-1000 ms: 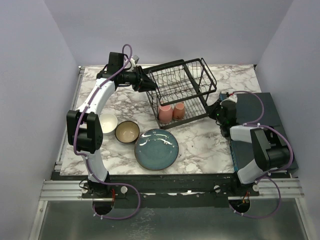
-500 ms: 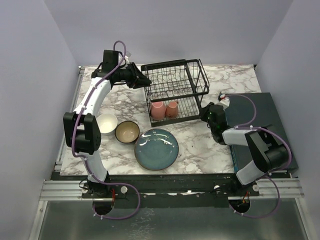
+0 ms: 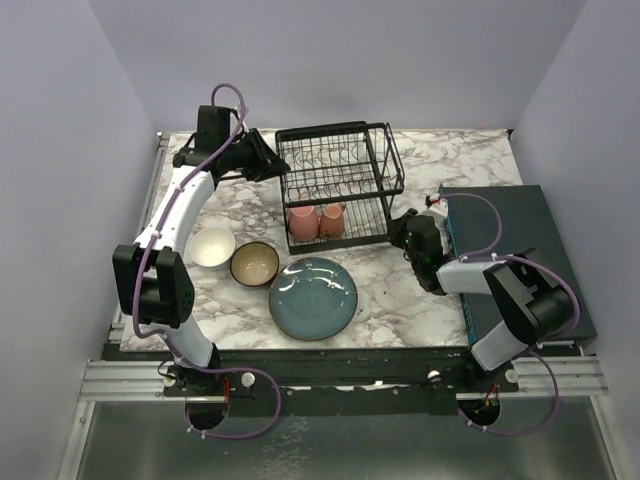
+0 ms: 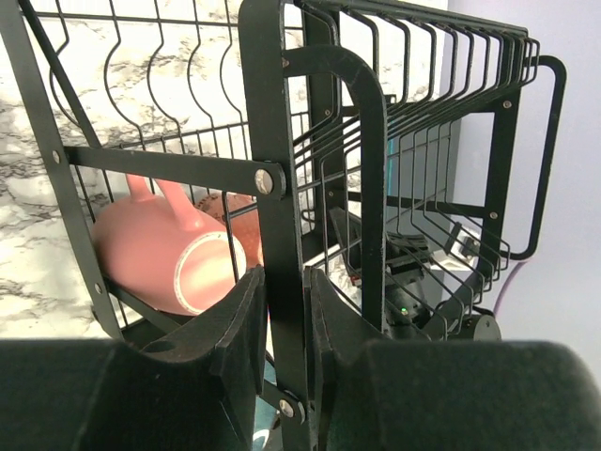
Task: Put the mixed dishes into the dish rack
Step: Move the dish rack to the center of the board.
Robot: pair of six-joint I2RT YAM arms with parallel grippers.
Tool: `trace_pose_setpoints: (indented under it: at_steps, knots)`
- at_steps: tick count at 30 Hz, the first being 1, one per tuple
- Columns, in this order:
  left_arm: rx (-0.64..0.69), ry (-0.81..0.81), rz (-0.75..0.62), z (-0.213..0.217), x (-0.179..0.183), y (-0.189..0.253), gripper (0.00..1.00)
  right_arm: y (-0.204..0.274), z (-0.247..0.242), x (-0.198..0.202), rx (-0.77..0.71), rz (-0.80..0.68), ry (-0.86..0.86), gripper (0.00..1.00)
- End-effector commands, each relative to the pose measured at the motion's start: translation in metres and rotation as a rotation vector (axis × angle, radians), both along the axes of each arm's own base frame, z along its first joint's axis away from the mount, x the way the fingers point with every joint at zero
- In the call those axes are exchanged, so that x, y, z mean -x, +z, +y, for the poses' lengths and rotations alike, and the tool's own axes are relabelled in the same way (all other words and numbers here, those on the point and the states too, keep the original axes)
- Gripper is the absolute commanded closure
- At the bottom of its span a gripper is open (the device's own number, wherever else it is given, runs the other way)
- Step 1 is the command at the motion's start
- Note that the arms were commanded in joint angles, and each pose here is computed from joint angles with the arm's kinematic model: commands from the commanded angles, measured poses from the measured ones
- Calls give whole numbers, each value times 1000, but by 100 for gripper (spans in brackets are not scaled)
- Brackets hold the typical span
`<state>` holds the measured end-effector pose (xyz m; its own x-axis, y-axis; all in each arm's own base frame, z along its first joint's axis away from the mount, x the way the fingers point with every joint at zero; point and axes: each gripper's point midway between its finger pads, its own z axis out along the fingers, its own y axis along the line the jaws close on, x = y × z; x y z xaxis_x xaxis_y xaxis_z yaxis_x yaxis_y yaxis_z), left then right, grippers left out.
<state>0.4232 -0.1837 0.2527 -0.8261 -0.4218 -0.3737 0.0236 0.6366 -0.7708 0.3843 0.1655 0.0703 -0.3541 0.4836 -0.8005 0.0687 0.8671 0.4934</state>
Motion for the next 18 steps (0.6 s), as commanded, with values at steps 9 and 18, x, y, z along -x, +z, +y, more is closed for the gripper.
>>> trace_pose_setpoints:
  at_steps: [9,18]
  knots:
    - [-57,-73,103,-7,53,-29,76,-63,9,50,81,277,215,100]
    - [-59,-73,90,-5,61,-24,75,-70,-1,30,102,300,194,100]
